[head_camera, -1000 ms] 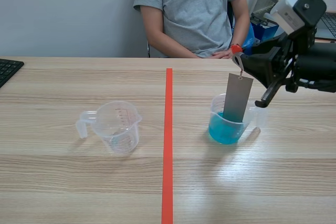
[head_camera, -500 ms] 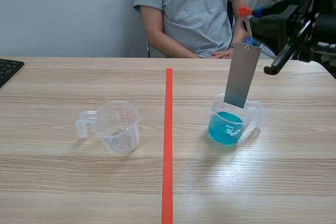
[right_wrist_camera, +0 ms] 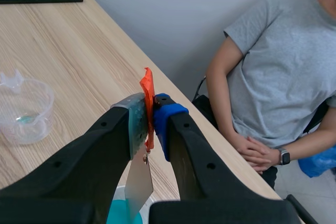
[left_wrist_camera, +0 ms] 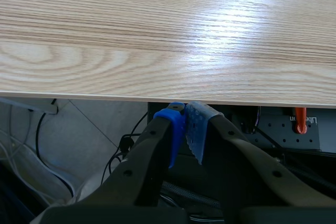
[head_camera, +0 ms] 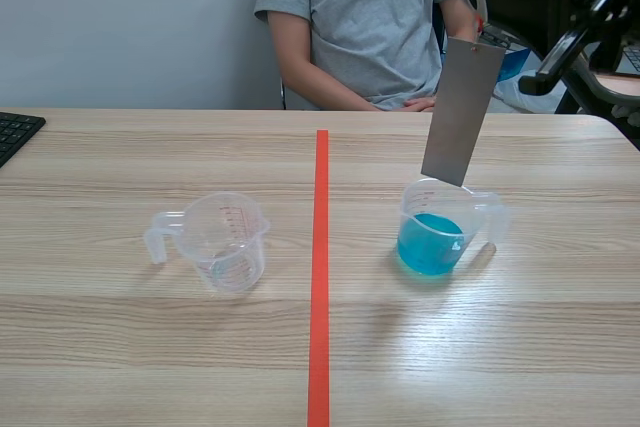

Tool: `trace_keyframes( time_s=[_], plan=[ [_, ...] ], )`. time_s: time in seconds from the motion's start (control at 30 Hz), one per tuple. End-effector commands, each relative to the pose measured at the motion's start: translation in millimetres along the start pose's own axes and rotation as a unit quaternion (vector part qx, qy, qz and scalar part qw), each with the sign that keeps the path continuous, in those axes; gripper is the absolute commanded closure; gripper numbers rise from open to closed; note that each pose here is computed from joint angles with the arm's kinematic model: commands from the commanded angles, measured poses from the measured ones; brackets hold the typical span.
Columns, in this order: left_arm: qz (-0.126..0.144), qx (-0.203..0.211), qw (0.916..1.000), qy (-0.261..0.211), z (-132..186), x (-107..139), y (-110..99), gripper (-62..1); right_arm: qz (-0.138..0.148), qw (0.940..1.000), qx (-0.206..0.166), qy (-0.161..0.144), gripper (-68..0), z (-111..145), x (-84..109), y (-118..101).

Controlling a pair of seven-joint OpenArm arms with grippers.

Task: Do the redox reaction experiment.
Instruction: 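Raise the plate and point at it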

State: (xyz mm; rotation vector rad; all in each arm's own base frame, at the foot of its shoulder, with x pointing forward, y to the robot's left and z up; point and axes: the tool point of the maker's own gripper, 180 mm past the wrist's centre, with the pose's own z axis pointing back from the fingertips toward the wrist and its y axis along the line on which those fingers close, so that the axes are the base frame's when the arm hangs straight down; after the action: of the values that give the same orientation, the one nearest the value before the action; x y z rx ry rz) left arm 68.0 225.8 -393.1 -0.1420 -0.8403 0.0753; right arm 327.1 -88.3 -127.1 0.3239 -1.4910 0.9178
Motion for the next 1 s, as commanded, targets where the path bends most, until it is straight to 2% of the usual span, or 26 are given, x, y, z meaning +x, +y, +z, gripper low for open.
trace_keyframes(
  time_s=[0.0,0.43,0.57,0.8,0.97],
  plan=[
    [0.000,-0.006,0.9999,-0.010,-2,6,-4,-4.0,0.016,0.9997,-0.003,-0.017,-1.4,4,15.1,-5],
    [-0.001,-0.007,0.9999,-0.009,-2,6,-3,-4.0,0.017,0.9997,-0.003,-0.015,-1.3,4,16.1,-5],
    [-0.008,-0.023,0.9997,-0.011,-2,10,-7,-4.1,0.017,0.9997,-0.003,-0.015,-1.3,4,16.1,-5],
    [-0.048,-0.076,0.9950,-0.043,-7,46,-21,-4.0,0.017,0.9997,-0.004,-0.015,-1.4,4,16.1,-5],
    [-0.094,-0.117,0.9861,-0.070,-16,80,-34,-4.0,0.017,0.9997,-0.004,-0.015,-1.3,4,16.1,-5]
  ],
)
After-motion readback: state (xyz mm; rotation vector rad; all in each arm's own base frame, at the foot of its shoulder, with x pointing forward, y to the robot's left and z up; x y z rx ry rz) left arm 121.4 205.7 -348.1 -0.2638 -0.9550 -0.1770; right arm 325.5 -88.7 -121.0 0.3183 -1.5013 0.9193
